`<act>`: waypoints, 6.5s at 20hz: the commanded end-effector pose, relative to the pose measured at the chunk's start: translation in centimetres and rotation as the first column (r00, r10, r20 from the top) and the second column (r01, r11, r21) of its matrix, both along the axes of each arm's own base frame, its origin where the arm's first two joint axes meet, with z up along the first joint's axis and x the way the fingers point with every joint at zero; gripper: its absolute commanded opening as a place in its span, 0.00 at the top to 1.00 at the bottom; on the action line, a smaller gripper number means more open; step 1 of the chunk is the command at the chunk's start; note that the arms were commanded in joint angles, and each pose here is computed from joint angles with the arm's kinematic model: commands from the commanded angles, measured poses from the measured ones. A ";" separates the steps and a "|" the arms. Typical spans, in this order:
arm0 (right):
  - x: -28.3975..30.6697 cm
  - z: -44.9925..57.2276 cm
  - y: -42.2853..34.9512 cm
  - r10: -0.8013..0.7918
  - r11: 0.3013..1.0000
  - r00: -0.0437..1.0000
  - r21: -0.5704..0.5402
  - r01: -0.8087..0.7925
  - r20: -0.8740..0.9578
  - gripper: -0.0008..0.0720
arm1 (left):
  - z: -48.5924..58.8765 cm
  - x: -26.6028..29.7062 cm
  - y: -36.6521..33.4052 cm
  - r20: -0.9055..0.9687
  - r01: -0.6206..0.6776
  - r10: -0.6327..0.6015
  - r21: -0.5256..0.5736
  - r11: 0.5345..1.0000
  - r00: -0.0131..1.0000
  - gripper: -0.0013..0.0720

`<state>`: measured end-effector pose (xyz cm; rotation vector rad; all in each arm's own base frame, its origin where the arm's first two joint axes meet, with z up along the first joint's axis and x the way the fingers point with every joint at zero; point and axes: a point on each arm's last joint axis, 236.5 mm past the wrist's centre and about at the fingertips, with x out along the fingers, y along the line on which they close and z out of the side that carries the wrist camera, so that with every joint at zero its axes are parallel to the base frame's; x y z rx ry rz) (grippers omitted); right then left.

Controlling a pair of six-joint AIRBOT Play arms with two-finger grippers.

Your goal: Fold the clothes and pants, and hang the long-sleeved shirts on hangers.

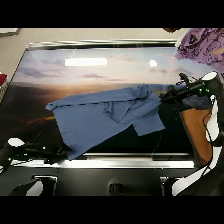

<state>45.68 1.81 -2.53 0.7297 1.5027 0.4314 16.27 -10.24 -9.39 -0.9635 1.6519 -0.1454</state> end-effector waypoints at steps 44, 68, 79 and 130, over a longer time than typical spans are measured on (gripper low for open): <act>-22.2 59.2 1.5 0.142 0.817 -0.124 -0.045 0.575 0.982 0.96 | 55.4 5.7 15.7 0.958 -0.767 -0.067 0.265 0.584 0.279 0.97; 14.5 1.3 1.3 -0.121 0.861 0.888 -0.399 0.316 0.444 0.96 | 8.0 39.5 14.6 0.429 -0.181 -0.143 0.627 0.757 0.892 0.97; 5.9 -1.3 1.3 -0.022 0.863 0.995 -0.501 0.068 0.097 0.96 | 2.2 30.4 12.1 0.045 0.129 -0.188 0.575 0.808 0.981 0.96; -24.5 -8.3 8.1 -0.319 0.934 0.925 0.095 0.344 -0.208 0.33 | 7.5 8.7 20.8 -0.040 -0.006 0.043 0.660 0.751 0.998 0.06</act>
